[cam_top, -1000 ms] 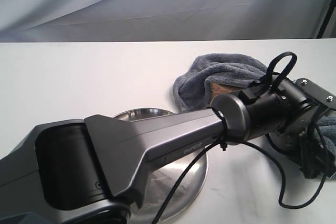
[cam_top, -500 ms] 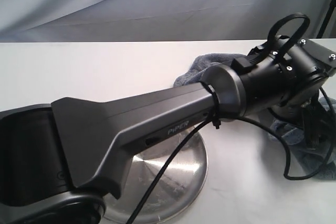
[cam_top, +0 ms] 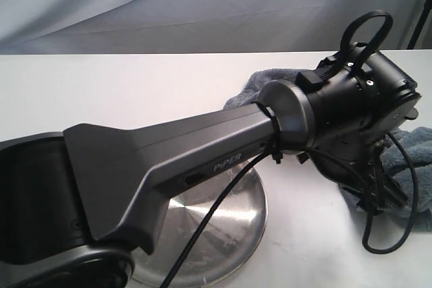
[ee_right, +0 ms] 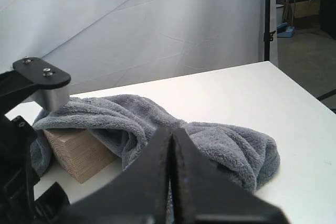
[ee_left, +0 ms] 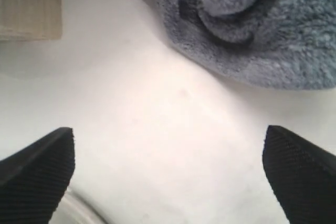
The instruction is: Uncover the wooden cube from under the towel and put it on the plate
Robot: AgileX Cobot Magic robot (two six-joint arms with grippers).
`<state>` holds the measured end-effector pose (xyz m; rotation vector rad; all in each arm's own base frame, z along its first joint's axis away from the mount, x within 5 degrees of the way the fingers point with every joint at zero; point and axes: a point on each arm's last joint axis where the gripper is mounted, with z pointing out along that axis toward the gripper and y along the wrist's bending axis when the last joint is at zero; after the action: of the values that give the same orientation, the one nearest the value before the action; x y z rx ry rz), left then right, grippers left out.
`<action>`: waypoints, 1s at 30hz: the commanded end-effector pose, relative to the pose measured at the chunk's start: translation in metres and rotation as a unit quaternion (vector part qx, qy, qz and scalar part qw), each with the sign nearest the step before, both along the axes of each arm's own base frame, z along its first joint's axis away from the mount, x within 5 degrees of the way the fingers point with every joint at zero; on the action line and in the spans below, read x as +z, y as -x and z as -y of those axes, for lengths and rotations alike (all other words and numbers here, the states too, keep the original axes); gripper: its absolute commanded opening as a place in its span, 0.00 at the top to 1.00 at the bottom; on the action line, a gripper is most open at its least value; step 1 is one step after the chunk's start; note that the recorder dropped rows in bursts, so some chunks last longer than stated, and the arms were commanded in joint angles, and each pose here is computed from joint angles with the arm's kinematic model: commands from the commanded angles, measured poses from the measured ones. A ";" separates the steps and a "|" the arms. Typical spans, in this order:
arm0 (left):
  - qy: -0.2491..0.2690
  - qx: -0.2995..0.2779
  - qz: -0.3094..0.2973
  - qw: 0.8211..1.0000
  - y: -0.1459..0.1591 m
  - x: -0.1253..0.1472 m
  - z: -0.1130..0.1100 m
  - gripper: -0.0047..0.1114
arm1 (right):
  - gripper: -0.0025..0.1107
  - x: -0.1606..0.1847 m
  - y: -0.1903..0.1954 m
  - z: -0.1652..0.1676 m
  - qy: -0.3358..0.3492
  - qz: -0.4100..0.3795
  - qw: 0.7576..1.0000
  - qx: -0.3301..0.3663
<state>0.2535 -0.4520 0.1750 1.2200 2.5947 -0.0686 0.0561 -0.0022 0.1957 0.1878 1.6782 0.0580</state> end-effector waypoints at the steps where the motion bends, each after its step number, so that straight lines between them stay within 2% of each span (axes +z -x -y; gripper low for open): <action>1: 0.005 -0.014 -0.009 1.000 0.002 0.007 -0.001 0.18 | 0.98 -0.001 0.000 0.000 0.002 0.001 1.000 0.001; 5: 0.003 -0.004 -0.005 1.000 -0.005 0.008 -0.005 0.19 | 0.98 -0.001 0.000 0.000 0.002 0.001 1.000 0.001; 8: 0.010 0.024 -0.008 1.000 -0.018 0.011 -0.013 0.25 | 0.98 -0.001 0.000 0.000 0.002 0.001 1.000 0.001; 14: 0.033 0.140 -0.016 0.989 -0.058 0.018 -0.042 0.53 | 0.98 -0.001 0.000 0.000 0.002 0.001 1.000 0.001; 20: 0.049 0.208 -0.012 0.977 -0.094 0.030 -0.074 0.88 | 0.98 -0.001 0.000 0.000 0.002 0.001 1.000 0.001; 22: 0.057 0.234 -0.012 0.970 -0.102 0.034 -0.083 0.96 | 0.98 -0.001 0.000 0.000 0.002 0.001 1.000 0.001; 27: 0.060 0.270 -0.011 0.961 -0.122 0.035 -0.103 0.96 | 0.98 -0.001 0.000 0.000 0.002 0.001 1.000 0.001; 30: 0.042 0.220 0.003 0.975 -0.126 0.035 -0.108 0.96 | 0.98 -0.001 0.000 0.000 0.002 0.001 1.000 0.001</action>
<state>0.3772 -0.3485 0.2016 0.5010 2.7989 -0.1017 0.0561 -0.0022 0.1957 0.1878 1.6782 0.0580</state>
